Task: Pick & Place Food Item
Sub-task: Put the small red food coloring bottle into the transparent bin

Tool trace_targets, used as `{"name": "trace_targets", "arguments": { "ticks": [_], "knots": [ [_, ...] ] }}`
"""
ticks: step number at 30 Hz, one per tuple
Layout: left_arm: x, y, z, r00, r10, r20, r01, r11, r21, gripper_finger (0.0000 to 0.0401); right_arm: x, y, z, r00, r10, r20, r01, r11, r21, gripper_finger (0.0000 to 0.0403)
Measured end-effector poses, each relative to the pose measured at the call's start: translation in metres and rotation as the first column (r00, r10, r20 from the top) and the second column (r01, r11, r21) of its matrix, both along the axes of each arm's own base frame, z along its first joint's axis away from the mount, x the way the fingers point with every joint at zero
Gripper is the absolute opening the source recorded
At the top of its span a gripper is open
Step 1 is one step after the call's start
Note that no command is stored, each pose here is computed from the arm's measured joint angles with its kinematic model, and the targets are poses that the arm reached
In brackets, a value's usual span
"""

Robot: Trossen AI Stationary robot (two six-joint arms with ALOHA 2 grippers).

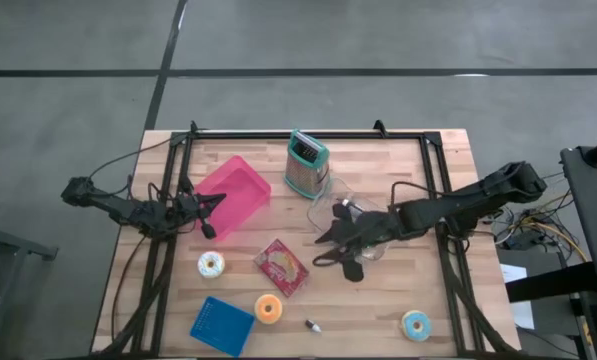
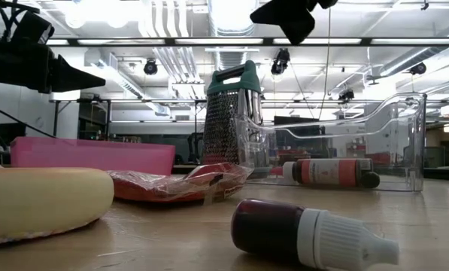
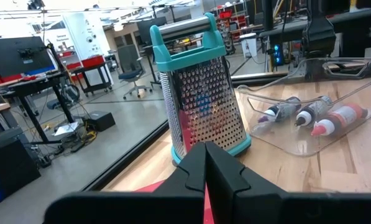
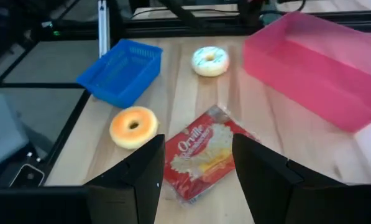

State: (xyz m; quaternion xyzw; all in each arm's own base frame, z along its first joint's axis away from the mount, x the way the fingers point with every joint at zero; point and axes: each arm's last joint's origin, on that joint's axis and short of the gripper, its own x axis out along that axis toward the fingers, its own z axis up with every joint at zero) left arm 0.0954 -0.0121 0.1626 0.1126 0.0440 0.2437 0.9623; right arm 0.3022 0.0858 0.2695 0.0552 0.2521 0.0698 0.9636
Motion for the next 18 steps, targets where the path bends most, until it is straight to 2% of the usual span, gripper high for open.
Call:
{"name": "trace_targets", "arguments": {
  "ticks": [9,13,18],
  "knots": [
    [0.0,0.0,0.0,1.0,0.0,0.0,0.0,1.0,0.0,0.0005,0.002,0.026,-0.02,0.995,0.075,-0.07,-0.077,0.997,-0.017,0.0185],
    [0.0,0.0,0.0,1.0,0.0,0.0,0.0,1.0,0.0,0.0005,0.001,0.035,-0.026,0.995,-0.022,-0.093,0.025,0.999,0.025,0.0185],
    [0.0,0.0,0.0,1.0,0.0,0.0,0.0,1.0,0.0,0.0005,-0.003,0.05,-0.033,0.989,-0.11,-0.096,0.111,0.994,0.011,0.0179]
  ]
}}
